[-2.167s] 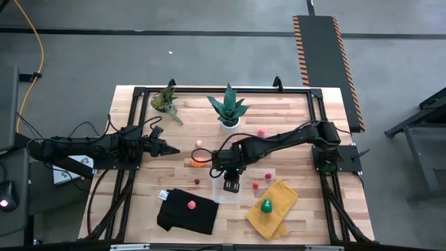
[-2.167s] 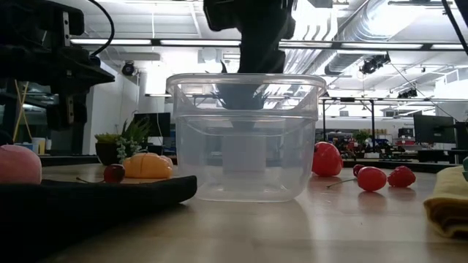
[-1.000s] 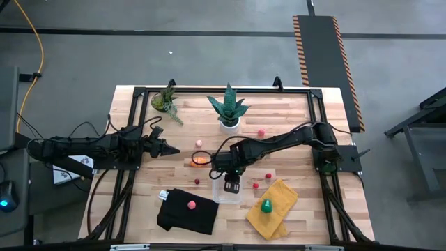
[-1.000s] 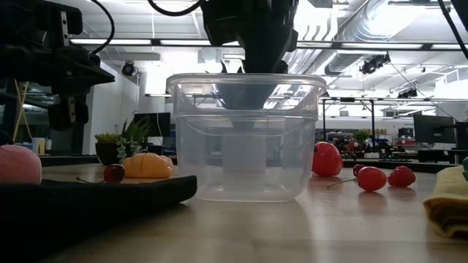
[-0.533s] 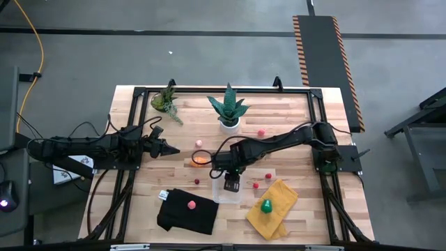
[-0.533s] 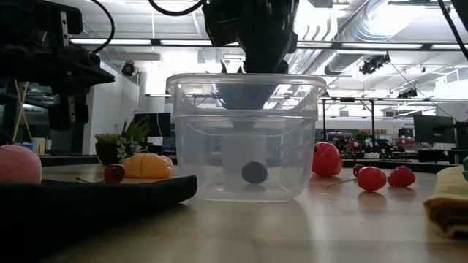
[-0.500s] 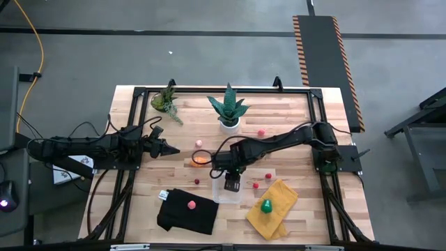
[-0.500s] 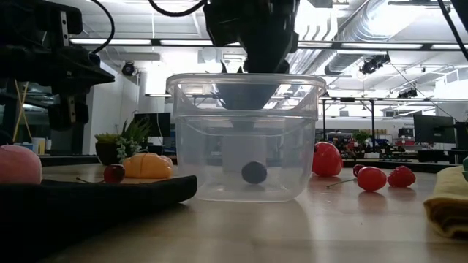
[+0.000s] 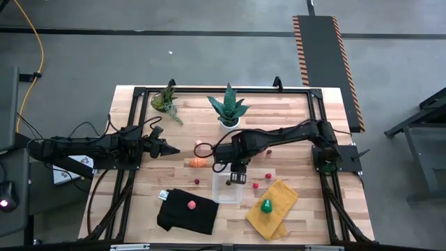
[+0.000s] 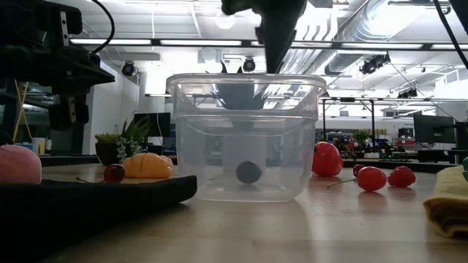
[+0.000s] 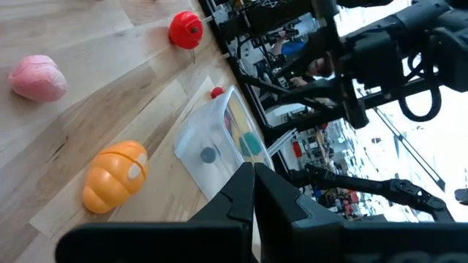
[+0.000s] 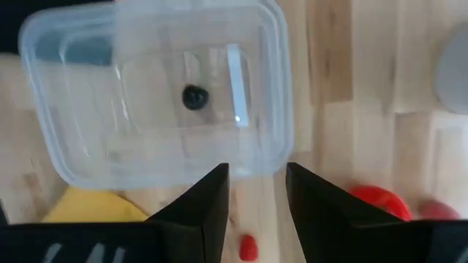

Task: Pick and placing Produce into tupperware
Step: Put the raspberry into the transparent container

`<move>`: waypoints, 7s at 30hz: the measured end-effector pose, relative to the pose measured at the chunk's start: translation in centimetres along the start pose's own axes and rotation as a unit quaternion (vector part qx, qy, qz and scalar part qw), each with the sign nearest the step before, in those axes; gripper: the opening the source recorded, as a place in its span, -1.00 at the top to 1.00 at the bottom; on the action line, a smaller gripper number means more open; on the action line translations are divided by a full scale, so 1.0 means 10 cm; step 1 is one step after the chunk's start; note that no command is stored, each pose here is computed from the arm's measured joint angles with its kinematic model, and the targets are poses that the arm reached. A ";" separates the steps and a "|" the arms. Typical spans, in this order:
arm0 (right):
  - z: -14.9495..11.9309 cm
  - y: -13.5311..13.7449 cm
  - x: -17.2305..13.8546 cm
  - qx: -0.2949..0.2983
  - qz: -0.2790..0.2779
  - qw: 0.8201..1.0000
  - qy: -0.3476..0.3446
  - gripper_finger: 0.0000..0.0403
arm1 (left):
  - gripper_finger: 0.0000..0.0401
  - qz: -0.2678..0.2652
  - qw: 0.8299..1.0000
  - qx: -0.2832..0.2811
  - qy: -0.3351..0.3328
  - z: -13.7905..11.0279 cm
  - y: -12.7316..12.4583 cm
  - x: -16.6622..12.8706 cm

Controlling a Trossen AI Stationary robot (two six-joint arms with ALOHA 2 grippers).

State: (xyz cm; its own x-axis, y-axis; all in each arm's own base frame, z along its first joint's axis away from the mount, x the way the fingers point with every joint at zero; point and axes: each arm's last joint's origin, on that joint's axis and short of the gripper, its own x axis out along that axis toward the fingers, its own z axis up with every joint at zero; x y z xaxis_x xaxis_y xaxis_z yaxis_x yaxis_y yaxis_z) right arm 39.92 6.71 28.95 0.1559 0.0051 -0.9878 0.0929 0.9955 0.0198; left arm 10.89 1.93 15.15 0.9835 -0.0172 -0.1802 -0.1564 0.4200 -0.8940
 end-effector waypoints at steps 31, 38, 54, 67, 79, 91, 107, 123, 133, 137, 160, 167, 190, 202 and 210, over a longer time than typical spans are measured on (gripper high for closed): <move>-1.36 -0.31 -1.33 0.225 -0.086 0.952 -0.189 0.52 | 1.00 0.000 1.000 0.007 0.000 0.00 0.00 0.00; -1.81 -0.28 -0.82 0.312 0.024 0.917 -0.247 0.52 | 1.00 0.000 1.000 0.007 0.000 0.00 0.00 0.00; -2.31 -0.09 0.43 0.346 0.240 0.869 -0.261 0.52 | 1.00 0.018 0.999 -0.020 -0.032 0.02 0.01 0.00; -2.49 -0.18 0.58 0.235 0.123 0.941 -0.213 0.52 | 1.00 0.027 0.999 -0.022 -0.040 0.02 0.03 0.00; -2.48 -0.23 0.60 0.155 0.115 0.961 -0.197 0.48 | 1.00 0.041 0.997 -0.021 -0.060 0.03 0.04 0.00; -2.36 -0.16 0.66 0.038 0.076 0.981 -0.175 0.24 | 1.00 0.053 0.996 -0.009 -0.070 0.03 0.05 0.00; -2.23 -0.09 0.87 -0.025 0.035 0.984 -0.171 0.18 | 1.00 0.054 0.996 -0.008 -0.073 0.03 0.05 0.00; -2.09 -0.12 1.14 -0.009 0.035 0.990 -0.137 0.18 | 1.00 0.054 0.996 -0.009 -0.073 0.03 0.05 0.00; -2.03 -0.17 1.17 -0.007 0.055 0.989 -0.135 0.18 | 1.00 0.052 0.996 -0.009 -0.069 0.03 0.05 0.00; -2.03 -0.17 1.17 -0.006 0.055 0.989 -0.135 0.18 | 1.00 0.052 0.996 -0.009 -0.069 0.03 0.05 0.00; -2.01 -0.16 1.25 -0.006 0.064 0.990 -0.122 0.18 | 1.00 0.051 0.996 -0.006 -0.069 0.03 0.05 0.00; -2.02 -0.16 1.25 -0.006 0.063 0.991 -0.120 0.32 | 1.00 0.051 0.996 -0.006 -0.069 0.03 0.05 0.00; -1.93 -0.13 1.17 0.013 0.071 0.989 -0.132 0.56 | 1.00 0.051 0.996 -0.008 -0.069 0.03 0.05 0.00; -1.66 -0.07 0.71 -0.038 0.003 0.990 -0.132 0.57 | 1.00 0.050 0.996 -0.012 -0.067 0.03 0.05 0.00; -1.56 -0.05 0.47 -0.038 -0.008 0.991 -0.128 0.57 | 1.00 0.047 0.997 -0.021 -0.064 0.03 0.05 0.00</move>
State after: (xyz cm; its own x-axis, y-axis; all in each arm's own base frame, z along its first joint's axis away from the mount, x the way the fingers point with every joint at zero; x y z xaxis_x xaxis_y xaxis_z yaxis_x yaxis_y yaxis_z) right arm 25.23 7.74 21.88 0.4004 -0.0253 -0.9160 0.0239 0.9996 -0.0172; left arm 10.81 2.37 14.86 0.9673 0.1381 -0.2127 -0.2498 0.3752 -0.8926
